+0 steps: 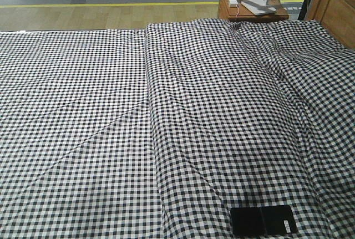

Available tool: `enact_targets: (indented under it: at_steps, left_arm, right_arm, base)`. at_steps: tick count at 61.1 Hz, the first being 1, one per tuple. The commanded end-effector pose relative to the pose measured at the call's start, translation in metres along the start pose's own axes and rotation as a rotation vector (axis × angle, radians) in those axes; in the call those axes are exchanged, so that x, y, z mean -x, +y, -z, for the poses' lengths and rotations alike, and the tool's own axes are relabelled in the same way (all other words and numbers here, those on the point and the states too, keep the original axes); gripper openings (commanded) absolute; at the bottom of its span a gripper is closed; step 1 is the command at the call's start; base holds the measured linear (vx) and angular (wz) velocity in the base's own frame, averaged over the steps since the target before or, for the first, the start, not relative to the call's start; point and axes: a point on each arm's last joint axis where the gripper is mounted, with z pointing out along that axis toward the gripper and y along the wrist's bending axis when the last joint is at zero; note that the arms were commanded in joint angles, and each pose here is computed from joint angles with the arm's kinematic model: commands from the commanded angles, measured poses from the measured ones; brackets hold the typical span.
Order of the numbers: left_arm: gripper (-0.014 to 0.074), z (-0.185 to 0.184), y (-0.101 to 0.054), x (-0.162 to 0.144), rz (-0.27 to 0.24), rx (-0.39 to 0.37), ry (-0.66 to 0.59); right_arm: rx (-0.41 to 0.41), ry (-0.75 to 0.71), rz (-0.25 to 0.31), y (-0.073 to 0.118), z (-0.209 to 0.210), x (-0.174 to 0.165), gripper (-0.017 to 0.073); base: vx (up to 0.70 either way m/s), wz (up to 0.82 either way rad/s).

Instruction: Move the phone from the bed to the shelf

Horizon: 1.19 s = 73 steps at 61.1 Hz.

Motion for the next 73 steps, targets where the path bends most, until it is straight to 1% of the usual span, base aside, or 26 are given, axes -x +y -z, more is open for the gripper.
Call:
enact_targets:
  at_steps: [1,56,73]
  left_arm:
    - [0.0001,0.0025,0.0020,0.0144,0.015,0.016,-0.101]
    - [0.0001,0.0025,0.0020,0.0144,0.015,0.016,-0.101]
    - [0.0001,0.0025,0.0020,0.0144,0.015,0.016,-0.101]
  right_arm:
    - [-0.001,-0.079,0.018,0.0000,0.0009,0.0058,-0.0005]
    - [-0.001,-0.079,0.018,0.0000,0.0009,0.0058,-0.0005]
    - [0.001,-0.106,0.019,0.0003,0.0012,0.0082,-0.0005]
  base:
    - [0.00,0.00]
    - [0.00,0.00]
    - [0.00,0.00]
